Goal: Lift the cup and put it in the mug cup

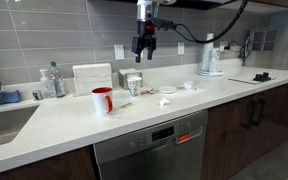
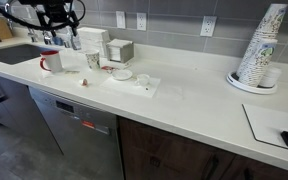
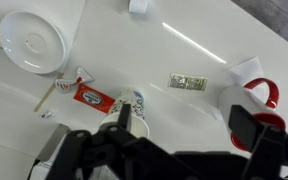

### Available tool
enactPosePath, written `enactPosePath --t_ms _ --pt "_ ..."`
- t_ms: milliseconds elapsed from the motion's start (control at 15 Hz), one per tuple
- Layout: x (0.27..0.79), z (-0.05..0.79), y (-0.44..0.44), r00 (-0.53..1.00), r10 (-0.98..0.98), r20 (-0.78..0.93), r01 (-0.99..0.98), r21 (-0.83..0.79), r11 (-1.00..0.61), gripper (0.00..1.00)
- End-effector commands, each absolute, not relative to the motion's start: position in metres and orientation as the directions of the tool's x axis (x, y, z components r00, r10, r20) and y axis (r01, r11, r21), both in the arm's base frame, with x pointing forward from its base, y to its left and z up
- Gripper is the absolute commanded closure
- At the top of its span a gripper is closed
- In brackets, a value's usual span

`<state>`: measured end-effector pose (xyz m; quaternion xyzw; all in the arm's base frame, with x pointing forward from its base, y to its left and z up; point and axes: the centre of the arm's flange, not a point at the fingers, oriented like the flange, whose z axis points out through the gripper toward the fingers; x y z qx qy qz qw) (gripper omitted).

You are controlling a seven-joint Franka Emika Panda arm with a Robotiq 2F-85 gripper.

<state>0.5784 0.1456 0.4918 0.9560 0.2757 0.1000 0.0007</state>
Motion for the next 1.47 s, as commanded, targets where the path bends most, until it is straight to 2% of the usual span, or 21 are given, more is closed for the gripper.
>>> enactPosePath --t_ms 0,467,1133,1200,1333,1400 --pt "0.617 0.473 0.152 0.763 0.605 0.226 0.604 0.081 -0.793 0.0" --pt "0.664 0.428 0.171 0.709 0.66 0.25 0.655 0.112 -0.747 0.0" --pt "0.693 0.388 0.184 0.683 0.706 0.186 0.695 0.13 -0.707 0.02" --pt "0.694 0.386 0.185 0.682 0.709 0.18 0.698 0.129 -0.704 0.25" --pt "0.696 0.383 0.187 0.685 0.708 0.172 0.699 0.12 -0.705 0.3" --pt "0.696 0.383 0.188 0.689 0.705 0.168 0.696 0.117 -0.708 0.37"
